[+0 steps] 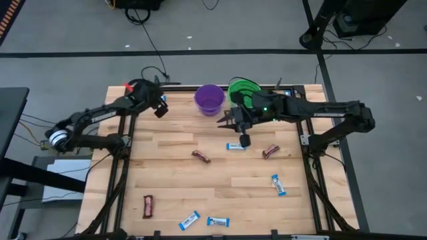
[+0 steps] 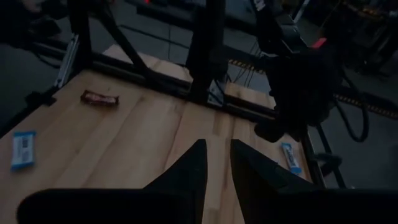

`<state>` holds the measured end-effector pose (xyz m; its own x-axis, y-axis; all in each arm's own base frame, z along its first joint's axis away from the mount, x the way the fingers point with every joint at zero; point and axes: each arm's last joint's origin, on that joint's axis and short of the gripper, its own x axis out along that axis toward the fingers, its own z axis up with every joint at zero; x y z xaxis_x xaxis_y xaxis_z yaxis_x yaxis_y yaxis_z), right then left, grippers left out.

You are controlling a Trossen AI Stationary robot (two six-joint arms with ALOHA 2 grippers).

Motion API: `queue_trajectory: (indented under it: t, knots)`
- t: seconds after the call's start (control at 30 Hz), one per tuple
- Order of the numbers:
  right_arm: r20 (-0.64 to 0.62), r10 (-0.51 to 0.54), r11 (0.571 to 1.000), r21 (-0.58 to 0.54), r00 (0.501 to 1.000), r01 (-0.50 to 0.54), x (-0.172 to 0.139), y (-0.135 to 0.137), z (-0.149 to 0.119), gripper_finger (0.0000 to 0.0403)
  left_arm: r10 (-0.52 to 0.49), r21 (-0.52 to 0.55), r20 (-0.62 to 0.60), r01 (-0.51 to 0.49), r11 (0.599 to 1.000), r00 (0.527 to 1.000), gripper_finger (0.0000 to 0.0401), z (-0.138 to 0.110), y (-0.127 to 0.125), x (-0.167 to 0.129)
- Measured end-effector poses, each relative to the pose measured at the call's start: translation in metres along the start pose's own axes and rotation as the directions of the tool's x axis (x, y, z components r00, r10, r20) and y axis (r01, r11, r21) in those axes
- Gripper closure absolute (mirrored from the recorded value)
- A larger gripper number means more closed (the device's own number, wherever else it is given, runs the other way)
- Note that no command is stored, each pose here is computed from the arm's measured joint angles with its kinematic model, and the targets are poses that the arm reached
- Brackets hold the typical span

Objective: Sort candy by brand, put in halloween buckets
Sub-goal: Put the white chocolate bar into the purple bucket

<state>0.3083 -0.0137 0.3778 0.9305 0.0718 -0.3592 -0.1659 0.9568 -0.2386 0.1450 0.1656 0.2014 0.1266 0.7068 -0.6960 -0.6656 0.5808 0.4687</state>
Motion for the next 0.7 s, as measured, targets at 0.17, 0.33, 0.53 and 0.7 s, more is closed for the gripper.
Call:
queue_trajectory:
  t: [0.17, 0.33, 0.53, 0.7]
  knots:
    - [-0.012, 0.016, 1.000, -0.002, 1.000, -0.016, -0.009, 0.005, 0.002, 0.0318, 0.046, 0.089, -0.100, -0.037, 0.995, 0.994, 0.0311, -0.005, -0.001, 0.019]
    - [-0.010, 0.025, 1.000, -0.006, 1.000, -0.025, -0.011, 0.008, 0.003, 0.0318, 0.101, 0.173, -0.144, -0.076, 0.982, 0.984, 0.0304, -0.007, -0.003, 0.034]
    - [-0.012, 0.027, 0.999, 0.039, 1.000, -0.026, -0.011, 0.008, 0.003, 0.0318, 0.163, 0.238, -0.170, -0.120, 0.964, 0.972, 0.0264, -0.008, -0.003, 0.052]
    - [-0.012, 0.024, 0.995, 0.101, 1.000, -0.022, -0.011, 0.008, 0.003, 0.0318, 0.169, 0.234, -0.176, -0.126, 0.964, 0.970, 0.0217, -0.008, -0.006, 0.065]
